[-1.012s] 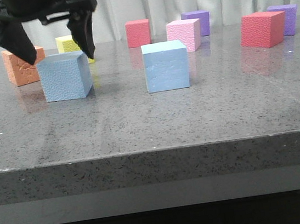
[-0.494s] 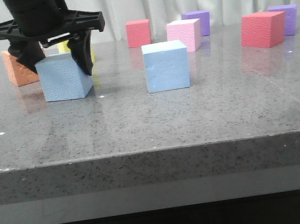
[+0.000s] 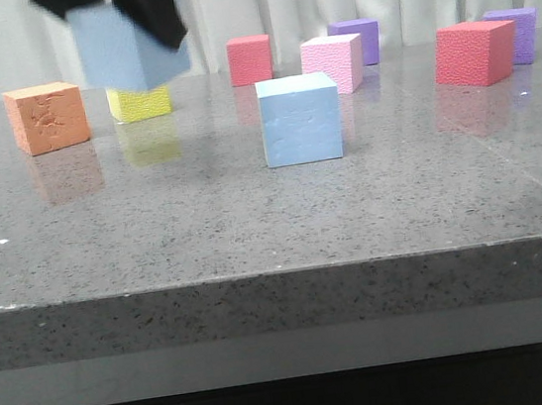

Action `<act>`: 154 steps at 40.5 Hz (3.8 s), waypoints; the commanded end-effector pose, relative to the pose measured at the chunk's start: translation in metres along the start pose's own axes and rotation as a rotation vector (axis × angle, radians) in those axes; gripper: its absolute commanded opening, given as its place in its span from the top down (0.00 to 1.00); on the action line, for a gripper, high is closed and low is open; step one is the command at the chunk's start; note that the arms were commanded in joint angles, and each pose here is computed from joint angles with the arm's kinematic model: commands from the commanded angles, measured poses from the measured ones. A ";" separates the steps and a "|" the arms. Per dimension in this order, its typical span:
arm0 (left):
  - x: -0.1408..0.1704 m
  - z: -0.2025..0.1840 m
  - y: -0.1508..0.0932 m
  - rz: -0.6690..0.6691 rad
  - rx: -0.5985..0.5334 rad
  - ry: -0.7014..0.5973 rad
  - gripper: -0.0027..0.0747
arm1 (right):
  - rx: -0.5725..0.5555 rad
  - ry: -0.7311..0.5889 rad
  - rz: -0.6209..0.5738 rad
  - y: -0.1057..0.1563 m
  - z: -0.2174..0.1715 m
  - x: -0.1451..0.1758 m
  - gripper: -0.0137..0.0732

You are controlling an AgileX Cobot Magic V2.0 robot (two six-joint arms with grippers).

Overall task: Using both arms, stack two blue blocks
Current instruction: 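Lift the light blue cube with the left gripper toward the placed cube, then lower the held cube onto the placed blue cube and open the left gripper, then raise the left gripper away from the stack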

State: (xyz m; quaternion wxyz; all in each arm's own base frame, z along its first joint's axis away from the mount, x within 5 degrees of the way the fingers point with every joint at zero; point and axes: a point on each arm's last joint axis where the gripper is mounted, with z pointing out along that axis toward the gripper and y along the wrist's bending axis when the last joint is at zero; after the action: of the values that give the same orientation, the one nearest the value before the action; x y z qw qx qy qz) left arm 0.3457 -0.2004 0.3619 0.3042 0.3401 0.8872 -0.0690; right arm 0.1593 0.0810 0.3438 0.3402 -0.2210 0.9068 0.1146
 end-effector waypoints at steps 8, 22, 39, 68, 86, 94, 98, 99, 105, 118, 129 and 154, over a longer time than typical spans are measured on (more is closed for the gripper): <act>-0.034 -0.068 -0.017 0.236 0.113 -0.255 0.49 | 0.009 -0.084 -0.003 0.000 -0.009 -0.009 0.10; -0.050 -0.044 -0.036 0.479 0.171 -0.202 0.49 | 0.009 -0.083 -0.003 0.000 -0.009 -0.009 0.10; -0.054 -0.009 -0.058 0.677 0.292 -0.210 0.49 | 0.009 -0.083 -0.003 0.000 -0.009 -0.009 0.10; -0.054 0.012 -0.056 0.750 0.294 -0.210 0.27 | 0.009 -0.083 -0.003 0.000 -0.009 -0.009 0.10; -0.057 0.000 -0.055 0.732 0.275 -0.241 0.19 | 0.009 -0.083 -0.003 0.000 -0.009 -0.009 0.10; -0.054 -0.026 -0.055 0.613 0.288 -0.221 0.19 | 0.009 -0.083 -0.003 0.000 -0.009 -0.009 0.10; -0.051 -0.042 -0.053 0.451 0.270 -0.189 0.19 | 0.009 -0.083 -0.003 0.000 -0.009 -0.009 0.10; -0.051 -0.044 -0.051 0.412 0.254 -0.180 0.19 | 0.009 -0.083 -0.003 0.000 -0.009 -0.009 0.10; -0.049 -0.075 -0.042 0.078 0.170 -0.182 0.19 | 0.009 -0.083 -0.003 0.000 -0.009 -0.009 0.10; -0.016 -0.156 -0.045 -0.042 0.140 -0.255 0.19 | 0.009 -0.083 -0.003 0.000 -0.009 -0.009 0.10; 0.054 -0.176 -0.050 -0.082 0.113 -0.319 0.26 | 0.008 -0.084 -0.002 0.000 -0.009 -0.009 0.10; 0.207 -0.187 -0.063 -0.077 0.027 -0.459 0.29 | 0.052 -0.174 0.040 -0.001 -0.042 0.004 0.10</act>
State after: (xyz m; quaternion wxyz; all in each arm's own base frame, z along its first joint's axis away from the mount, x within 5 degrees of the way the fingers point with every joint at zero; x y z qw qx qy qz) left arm 0.0998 -0.0771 0.3746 0.4213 0.3060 0.8401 -0.1524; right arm 0.1458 0.0733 0.3509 0.3533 -0.2012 0.9062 0.1158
